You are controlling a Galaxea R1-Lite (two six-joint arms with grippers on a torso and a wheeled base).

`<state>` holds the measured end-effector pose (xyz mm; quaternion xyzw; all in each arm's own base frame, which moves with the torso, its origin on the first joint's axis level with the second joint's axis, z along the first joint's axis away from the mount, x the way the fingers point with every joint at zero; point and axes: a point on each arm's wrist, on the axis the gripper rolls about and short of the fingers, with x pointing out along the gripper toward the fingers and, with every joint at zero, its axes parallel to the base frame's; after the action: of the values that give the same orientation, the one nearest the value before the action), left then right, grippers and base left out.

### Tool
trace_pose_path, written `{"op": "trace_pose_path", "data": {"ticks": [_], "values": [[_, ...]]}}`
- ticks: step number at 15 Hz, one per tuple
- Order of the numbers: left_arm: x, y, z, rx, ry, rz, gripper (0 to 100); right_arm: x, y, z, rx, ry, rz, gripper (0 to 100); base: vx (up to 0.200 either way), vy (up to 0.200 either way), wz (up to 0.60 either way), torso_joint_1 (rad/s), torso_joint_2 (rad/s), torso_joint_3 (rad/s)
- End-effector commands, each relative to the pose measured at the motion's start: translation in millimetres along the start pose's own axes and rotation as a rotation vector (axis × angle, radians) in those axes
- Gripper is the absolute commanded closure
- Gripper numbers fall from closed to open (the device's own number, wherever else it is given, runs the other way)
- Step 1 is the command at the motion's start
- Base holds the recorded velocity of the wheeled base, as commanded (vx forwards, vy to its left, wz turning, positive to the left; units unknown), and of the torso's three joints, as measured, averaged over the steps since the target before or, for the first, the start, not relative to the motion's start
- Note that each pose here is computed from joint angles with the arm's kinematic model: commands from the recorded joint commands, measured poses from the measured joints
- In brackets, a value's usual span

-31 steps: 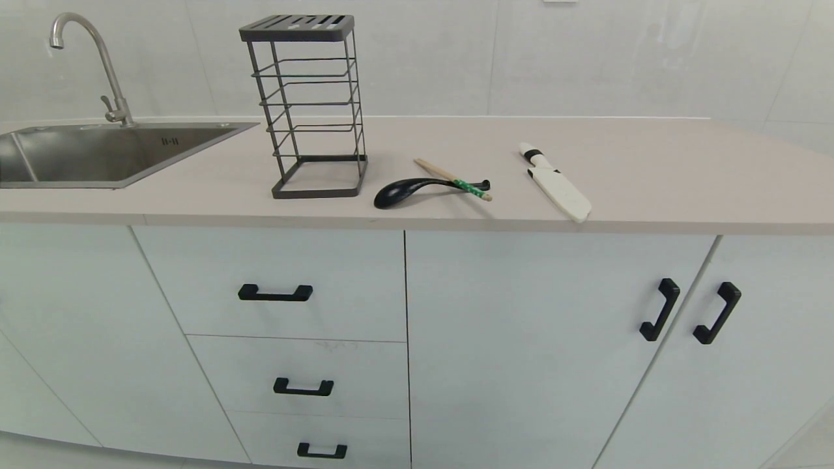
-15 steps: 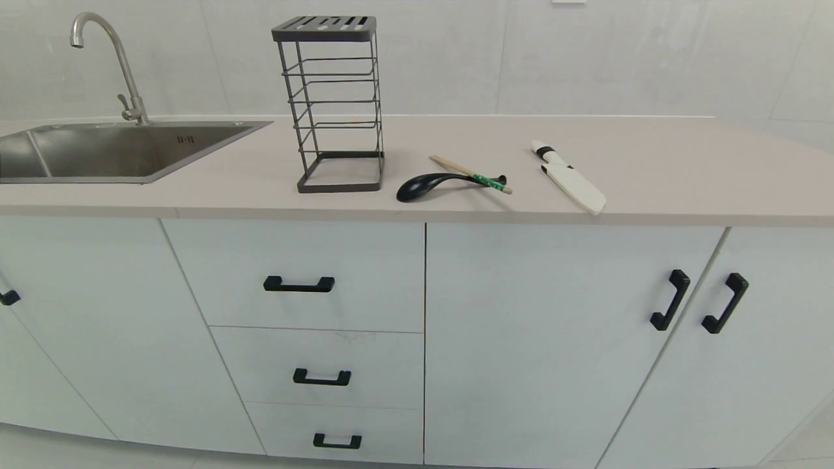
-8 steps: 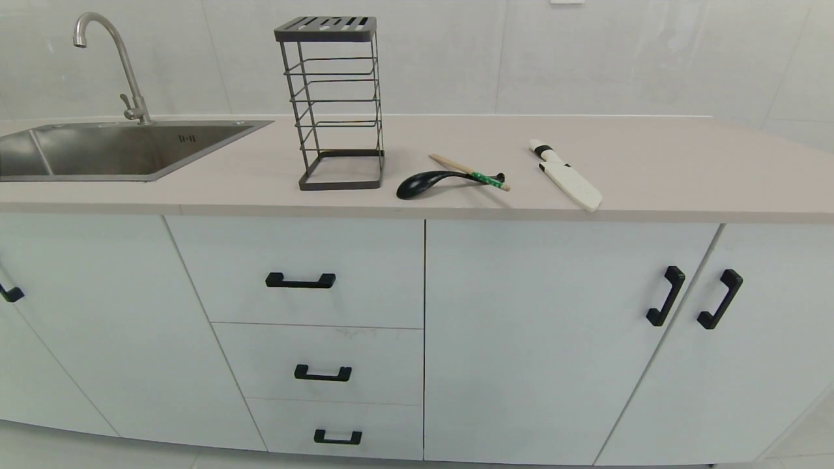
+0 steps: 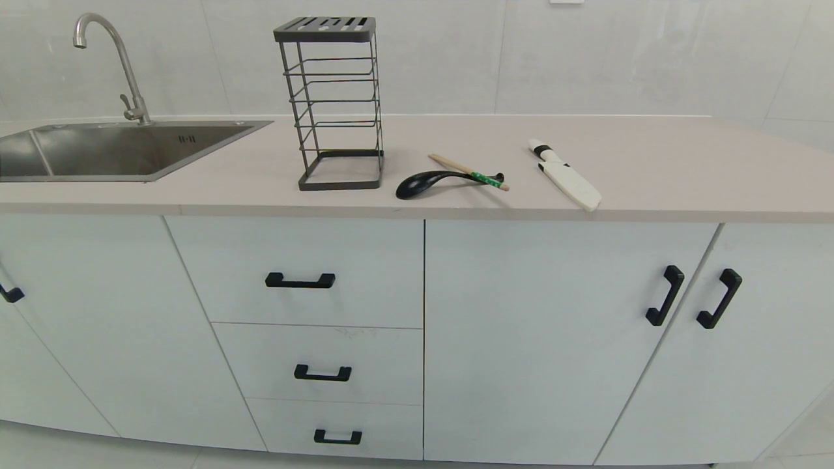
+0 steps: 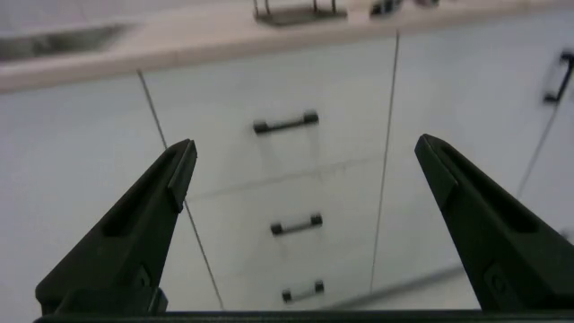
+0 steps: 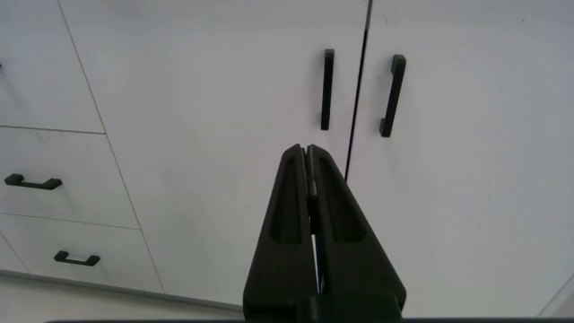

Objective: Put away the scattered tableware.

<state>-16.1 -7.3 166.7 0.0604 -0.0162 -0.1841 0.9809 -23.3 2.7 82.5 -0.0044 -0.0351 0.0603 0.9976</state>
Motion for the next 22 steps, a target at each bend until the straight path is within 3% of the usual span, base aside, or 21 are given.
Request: {"op": "trace_pose_path", "data": {"ticks": [1, 2, 3, 4, 5, 6, 7, 11, 12, 13, 15, 17, 18, 22], "values": [[53, 9.9, -29.2, 0.094, 0.4, -0.279, 0, 0, 0, 0, -0.003, 0.001, 0.0, 100, 0.0, 0.0, 0.0, 0.0, 0.0, 0.0], [73, 13.5, -32.4, 0.207, 0.46, -0.352, 0, 0, 0, 0, -0.009, -0.001, 0.0, 100, 0.0, 0.0, 0.0, 0.0, 0.0, 0.0], [100, 18.5, -39.3, 0.36, 0.502, -0.433, 0, 0, 0, 0, -0.02, -0.001, 0.002, 100, 0.0, 0.0, 0.0, 0.0, 0.0, 0.0], [115, 21.2, -44.0, 0.44, 0.517, -0.475, 0, 0, 0, 0, -0.026, -0.001, 0.002, 100, 0.0, 0.0, 0.0, 0.0, 0.0, 0.0], [141, 26.4, -51.9, 0.567, 0.533, -0.518, 0, 0, 0, 0, -0.04, 0.001, 0.003, 100, 0.0, 0.0, 0.0, 0.0, 0.0, 0.0], [153, 28.6, -55.0, 0.594, 0.564, -0.516, 0, 0, 0, 0, -0.032, 0.001, 0.008, 100, 0.0, 0.0, 0.0, 0.0, 0.0, 0.0], [161, 27.6, -56.3, 0.597, 0.581, -0.533, 0, 0, 0, 0, -0.027, 0.002, 0.011, 100, 0.0, 0.0, 0.0, 0.0, 0.0, 0.0], [233, 6.1, -81.9, 0.633, 0.698, -0.702, 0, 0, 0, 0, -0.033, 0.005, 0.011, 100, 0.0, 0.0, 0.0, 0.0, 0.0, 0.0], [251, -2.8, -101.0, 0.631, 0.753, -0.765, 0, 0, 0, 0, -0.033, 0.005, 0.011, 100, 0.0, 0.0, 0.0, 0.0, 0.0, 0.0], [264, -8.9, -117.9, 0.649, 0.796, -0.79, 0, 0, 0, 0, -0.032, 0.004, 0.011, 100, 0.0, 0.0, 0.0, 0.0, 0.0, 0.0], [279, -12.1, -144.9, 0.686, 0.844, -0.754, 0, 0, 0, 0, -0.03, 0.002, 0.011, 100, 0.0, 0.0, 0.0, 0.0, 0.0, 0.0], [290, -11.6, -162.2, 0.7, 0.842, -0.711, 0, 0, 0, 0, -0.03, 0.001, 0.011, 100, 0.0, 0.0, 0.0, 0.0, 0.0, 0.0], [295, -5.2, -172.0, 0.716, 0.862, -0.652, 0, 0, 0, 0, -0.023, -0.001, 0.01, 100, 0.0, 0.0, 0.0, 0.0, 0.0, 0.0], [301, -0.4, -191.8, 0.711, 0.901, -0.628, 0, 0, 0, 0, -0.017, -0.001, 0.011, 100, 0.0, 0.0, 0.0, 0.0, 0.0, 0.0]]}}
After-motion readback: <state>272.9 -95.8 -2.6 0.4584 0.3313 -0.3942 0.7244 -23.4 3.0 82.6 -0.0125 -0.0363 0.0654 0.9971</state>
